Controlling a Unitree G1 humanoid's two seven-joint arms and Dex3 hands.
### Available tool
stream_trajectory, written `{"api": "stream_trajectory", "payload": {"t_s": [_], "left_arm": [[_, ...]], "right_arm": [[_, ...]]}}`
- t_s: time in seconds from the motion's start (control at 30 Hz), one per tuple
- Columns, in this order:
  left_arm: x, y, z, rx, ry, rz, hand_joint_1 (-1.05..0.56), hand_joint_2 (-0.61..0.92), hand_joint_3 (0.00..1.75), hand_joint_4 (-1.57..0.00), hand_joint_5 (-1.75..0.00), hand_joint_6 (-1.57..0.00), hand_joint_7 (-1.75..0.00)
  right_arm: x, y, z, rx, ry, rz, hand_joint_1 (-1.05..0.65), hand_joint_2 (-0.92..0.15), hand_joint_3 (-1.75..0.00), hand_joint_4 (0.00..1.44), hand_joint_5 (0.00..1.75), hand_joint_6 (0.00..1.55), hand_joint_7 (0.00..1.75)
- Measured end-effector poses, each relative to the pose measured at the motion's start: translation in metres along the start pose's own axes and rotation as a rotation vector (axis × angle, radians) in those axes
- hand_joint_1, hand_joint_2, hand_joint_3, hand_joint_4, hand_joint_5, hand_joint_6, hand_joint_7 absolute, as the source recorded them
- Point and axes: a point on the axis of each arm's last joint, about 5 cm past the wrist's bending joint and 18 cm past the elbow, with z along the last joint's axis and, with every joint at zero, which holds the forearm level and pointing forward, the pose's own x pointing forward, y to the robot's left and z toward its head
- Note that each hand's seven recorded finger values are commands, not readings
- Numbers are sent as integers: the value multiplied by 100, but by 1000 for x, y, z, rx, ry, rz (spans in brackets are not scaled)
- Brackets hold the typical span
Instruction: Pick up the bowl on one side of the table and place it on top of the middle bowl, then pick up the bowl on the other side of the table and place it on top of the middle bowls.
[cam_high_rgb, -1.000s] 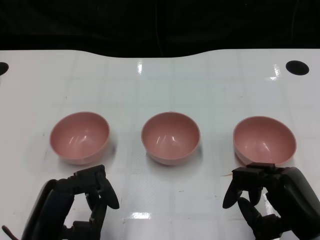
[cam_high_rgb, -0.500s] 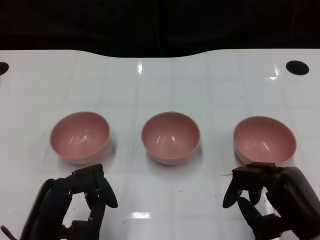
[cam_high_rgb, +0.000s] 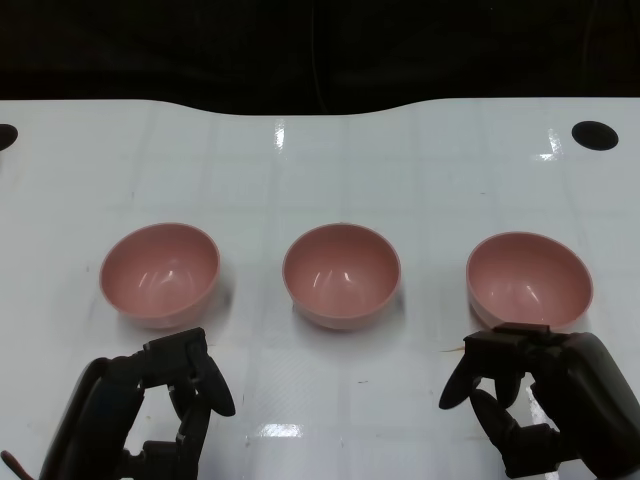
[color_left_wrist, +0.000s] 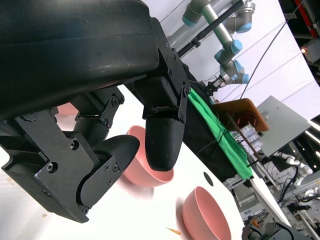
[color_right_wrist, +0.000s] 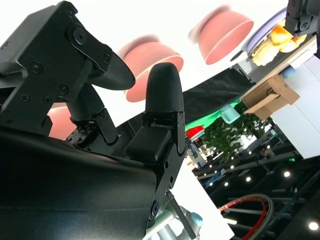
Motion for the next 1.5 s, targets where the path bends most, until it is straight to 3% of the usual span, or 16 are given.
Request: {"api": "stream_trajectory", "payload": {"t_s": [0.1,0.17,0.33,0.47,0.6,0.97,1.23,1.5], "left_arm": [[0,0,0,1,0,-1,-4,28,155,-88,-169,-84,-147],[0,0,0,1,0,-1,-5,28,155,-88,-169,-84,-147],[0,0,0,1,0,0,-5,28,155,-88,-168,-85,-146],[0,0,0,1,-1,-1,-4,27,156,-89,-167,-85,-146],[0,0,0,1,-1,-1,-5,28,156,-89,-168,-85,-147],[0,-1,0,-8,-2,-1,-5,29,154,-88,-170,-84,-149],[1,-1,0,-9,-3,-1,-5,28,155,-90,-169,-85,-148],[1,0,-1,-8,-2,-2,-6,27,156,-90,-170,-85,-149]], "right_arm": [[2,-2,2,-12,13,-14,-12,-40,-114,84,133,81,89],[4,-3,3,-28,23,-19,-12,-41,-105,72,124,72,76],[8,-9,4,-79,67,-38,-19,-45,-84,55,122,61,63],[10,-11,6,-104,95,-40,-23,-68,-35,45,97,53,47],[11,-13,7,-126,123,-35,-28,-79,-12,36,85,46,35],[19,-20,12,-320,247,20,-50,-85,-1,12,67,28,15],[27,-22,15,-445,325,86,-54,-86,-1,1,67,24,10],[35,-19,12,-539,360,146,-53,-84,0,0,71,27,9]]}}
